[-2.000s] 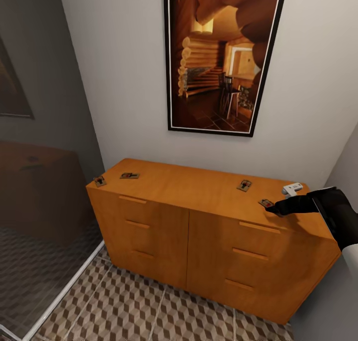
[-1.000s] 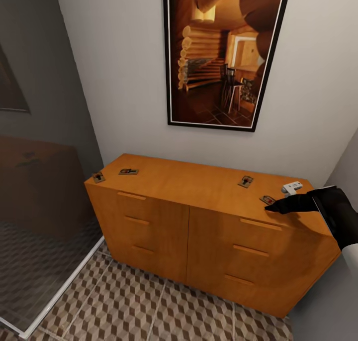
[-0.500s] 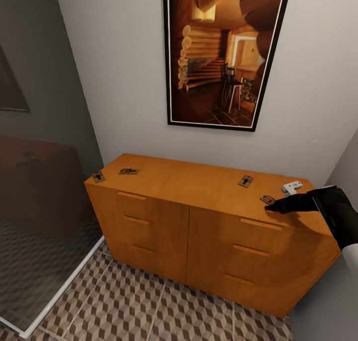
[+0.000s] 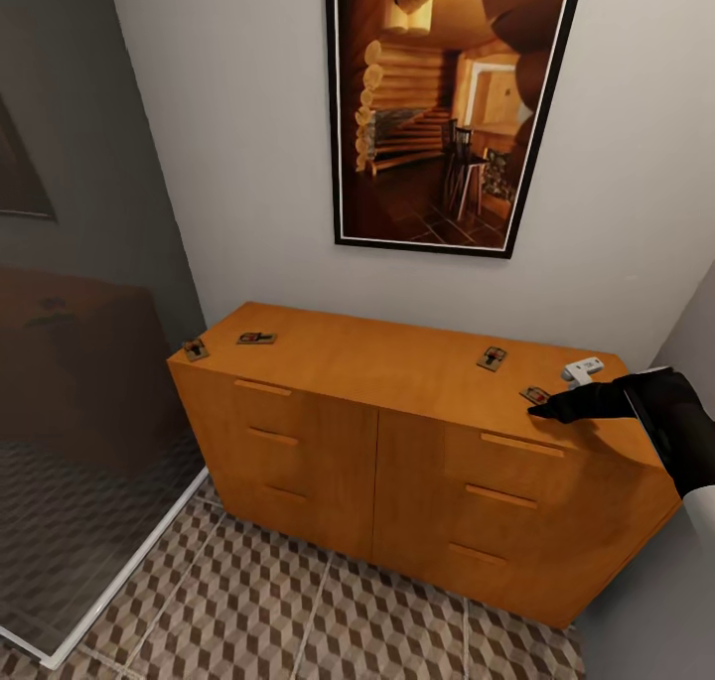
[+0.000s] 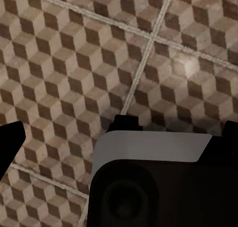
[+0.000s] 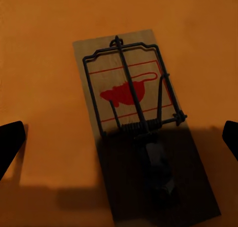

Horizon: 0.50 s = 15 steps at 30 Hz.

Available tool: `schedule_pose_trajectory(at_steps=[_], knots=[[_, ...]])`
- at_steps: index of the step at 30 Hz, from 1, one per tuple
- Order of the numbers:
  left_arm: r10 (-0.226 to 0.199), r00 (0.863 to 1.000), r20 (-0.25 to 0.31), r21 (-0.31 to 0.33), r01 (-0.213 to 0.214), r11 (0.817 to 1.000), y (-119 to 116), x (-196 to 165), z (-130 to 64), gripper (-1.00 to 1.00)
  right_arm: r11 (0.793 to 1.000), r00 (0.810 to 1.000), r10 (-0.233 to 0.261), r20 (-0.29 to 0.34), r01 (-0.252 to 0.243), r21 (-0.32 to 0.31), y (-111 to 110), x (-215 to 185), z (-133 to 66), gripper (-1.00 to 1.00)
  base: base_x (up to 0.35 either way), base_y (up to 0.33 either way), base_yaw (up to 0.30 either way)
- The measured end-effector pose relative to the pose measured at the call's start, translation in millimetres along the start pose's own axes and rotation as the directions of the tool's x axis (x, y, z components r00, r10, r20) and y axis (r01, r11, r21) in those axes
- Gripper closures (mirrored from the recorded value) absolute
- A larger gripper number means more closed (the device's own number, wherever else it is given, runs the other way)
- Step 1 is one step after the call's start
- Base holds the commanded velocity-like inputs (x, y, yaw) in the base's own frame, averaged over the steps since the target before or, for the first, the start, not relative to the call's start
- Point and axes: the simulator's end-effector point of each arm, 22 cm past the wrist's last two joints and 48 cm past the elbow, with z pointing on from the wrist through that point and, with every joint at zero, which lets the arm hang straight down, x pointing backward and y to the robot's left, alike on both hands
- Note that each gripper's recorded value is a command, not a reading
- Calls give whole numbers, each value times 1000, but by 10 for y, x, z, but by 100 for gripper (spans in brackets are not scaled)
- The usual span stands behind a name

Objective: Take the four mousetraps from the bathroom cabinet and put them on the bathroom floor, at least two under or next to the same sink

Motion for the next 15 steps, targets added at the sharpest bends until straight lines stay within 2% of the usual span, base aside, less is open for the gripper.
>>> schedule_pose_trajectory(at_steps=[6, 7, 15], knots=[[0, 1000, 0, 0, 0, 1000, 0, 1, 0, -100, 1000, 1000, 0, 0, 0, 0, -1, -1, 0, -100, 0, 0, 0], [0, 1000, 0, 0, 0, 1000, 0, 1, 0, -100, 1000, 1000, 0, 1, 0, 0, -1, -1, 1, 100, 0, 0, 0], [0, 1000, 0, 0, 0, 1000, 0, 1, 0, -100, 1000, 1000, -17, 3, 17, 10, -22, -10, -1, 100, 0, 0, 0]])
